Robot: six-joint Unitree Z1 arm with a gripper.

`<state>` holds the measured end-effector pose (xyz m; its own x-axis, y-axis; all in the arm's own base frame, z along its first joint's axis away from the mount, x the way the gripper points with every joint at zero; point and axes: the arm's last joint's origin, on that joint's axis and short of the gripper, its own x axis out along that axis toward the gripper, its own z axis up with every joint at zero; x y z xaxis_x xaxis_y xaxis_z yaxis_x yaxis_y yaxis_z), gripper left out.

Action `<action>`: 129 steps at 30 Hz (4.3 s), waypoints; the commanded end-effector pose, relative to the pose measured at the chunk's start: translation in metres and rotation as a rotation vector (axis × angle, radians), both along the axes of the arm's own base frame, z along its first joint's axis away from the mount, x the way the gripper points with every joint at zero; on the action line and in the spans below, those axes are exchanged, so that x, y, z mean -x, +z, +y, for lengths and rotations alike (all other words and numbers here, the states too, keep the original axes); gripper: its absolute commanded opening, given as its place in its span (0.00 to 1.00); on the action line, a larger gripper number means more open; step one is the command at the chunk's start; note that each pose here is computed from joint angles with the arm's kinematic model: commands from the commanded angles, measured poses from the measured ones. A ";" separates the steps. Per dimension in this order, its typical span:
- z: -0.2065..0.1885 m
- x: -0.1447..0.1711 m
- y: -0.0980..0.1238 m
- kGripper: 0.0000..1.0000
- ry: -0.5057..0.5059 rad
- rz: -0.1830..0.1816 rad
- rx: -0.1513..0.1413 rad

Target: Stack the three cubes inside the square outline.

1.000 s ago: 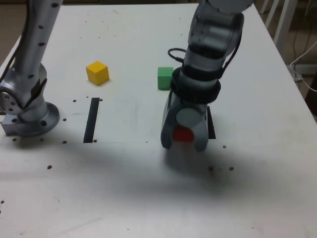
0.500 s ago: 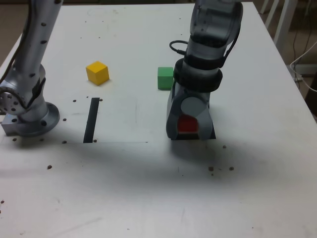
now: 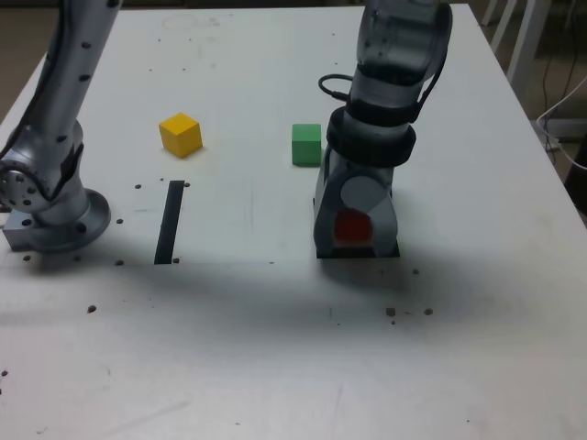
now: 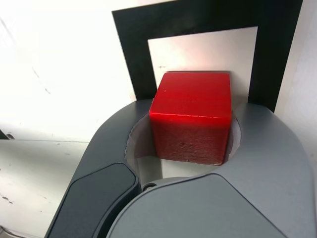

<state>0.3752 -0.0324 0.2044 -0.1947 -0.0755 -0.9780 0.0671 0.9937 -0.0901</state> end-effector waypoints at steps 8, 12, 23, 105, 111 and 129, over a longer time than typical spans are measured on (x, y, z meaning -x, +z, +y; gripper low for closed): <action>0.001 -0.003 -0.004 0.72 -0.008 -0.011 0.005; 0.001 -0.001 -0.005 0.98 -0.010 -0.008 0.006; 0.003 0.007 0.001 0.99 -0.008 -0.017 -0.002; 0.193 0.205 0.004 0.96 0.656 0.247 -0.085; 0.199 0.207 0.000 0.90 0.659 0.254 -0.062; 0.209 0.199 -0.017 0.27 0.617 0.211 -0.032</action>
